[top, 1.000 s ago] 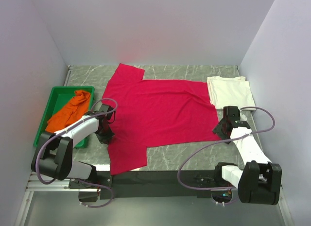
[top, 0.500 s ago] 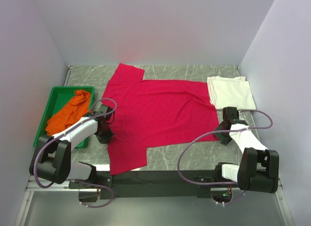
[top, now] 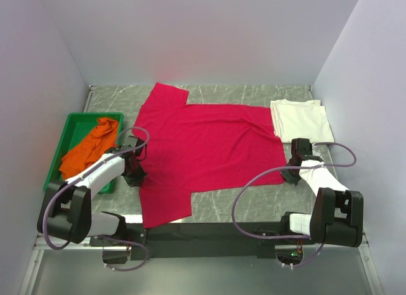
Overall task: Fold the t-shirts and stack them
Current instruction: Flatten the tshirt out
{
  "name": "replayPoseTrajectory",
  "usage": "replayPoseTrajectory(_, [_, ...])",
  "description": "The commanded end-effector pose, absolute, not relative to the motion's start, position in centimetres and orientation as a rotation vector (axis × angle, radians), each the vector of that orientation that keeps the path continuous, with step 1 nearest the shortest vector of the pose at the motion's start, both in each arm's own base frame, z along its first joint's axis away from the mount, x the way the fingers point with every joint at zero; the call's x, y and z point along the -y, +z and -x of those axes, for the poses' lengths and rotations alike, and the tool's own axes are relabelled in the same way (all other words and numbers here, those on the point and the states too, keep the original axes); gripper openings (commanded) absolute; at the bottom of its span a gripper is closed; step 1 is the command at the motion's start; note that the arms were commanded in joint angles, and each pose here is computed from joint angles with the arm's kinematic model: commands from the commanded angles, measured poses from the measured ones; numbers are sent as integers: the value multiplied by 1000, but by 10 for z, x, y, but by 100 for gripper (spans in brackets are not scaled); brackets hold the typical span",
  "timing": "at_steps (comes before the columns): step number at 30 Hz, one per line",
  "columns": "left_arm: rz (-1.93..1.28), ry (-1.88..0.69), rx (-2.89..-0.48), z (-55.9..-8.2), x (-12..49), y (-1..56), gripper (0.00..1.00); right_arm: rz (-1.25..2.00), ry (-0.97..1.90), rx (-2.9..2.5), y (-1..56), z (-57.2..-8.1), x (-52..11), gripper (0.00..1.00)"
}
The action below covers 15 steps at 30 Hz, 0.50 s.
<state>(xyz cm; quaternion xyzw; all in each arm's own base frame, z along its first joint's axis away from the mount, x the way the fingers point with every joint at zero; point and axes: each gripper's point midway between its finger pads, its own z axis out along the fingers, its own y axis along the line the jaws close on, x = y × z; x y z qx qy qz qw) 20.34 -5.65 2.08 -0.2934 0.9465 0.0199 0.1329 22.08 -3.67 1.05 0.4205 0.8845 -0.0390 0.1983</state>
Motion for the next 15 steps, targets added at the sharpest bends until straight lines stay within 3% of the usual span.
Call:
replayPoseTrajectory(1, [888,26,-2706,-208,52,28,1,-1206,-124,-2451,11,-224,41,14])
replayPoseTrajectory(5, [941,-30,-2668,-210,49,38,1,-1222,-125,-2427,25,-221,41,0])
replayPoseTrajectory(15, [1022,-76,-2631,-199,34,65,1,-1279,17,-2361,59,-197,24,0])
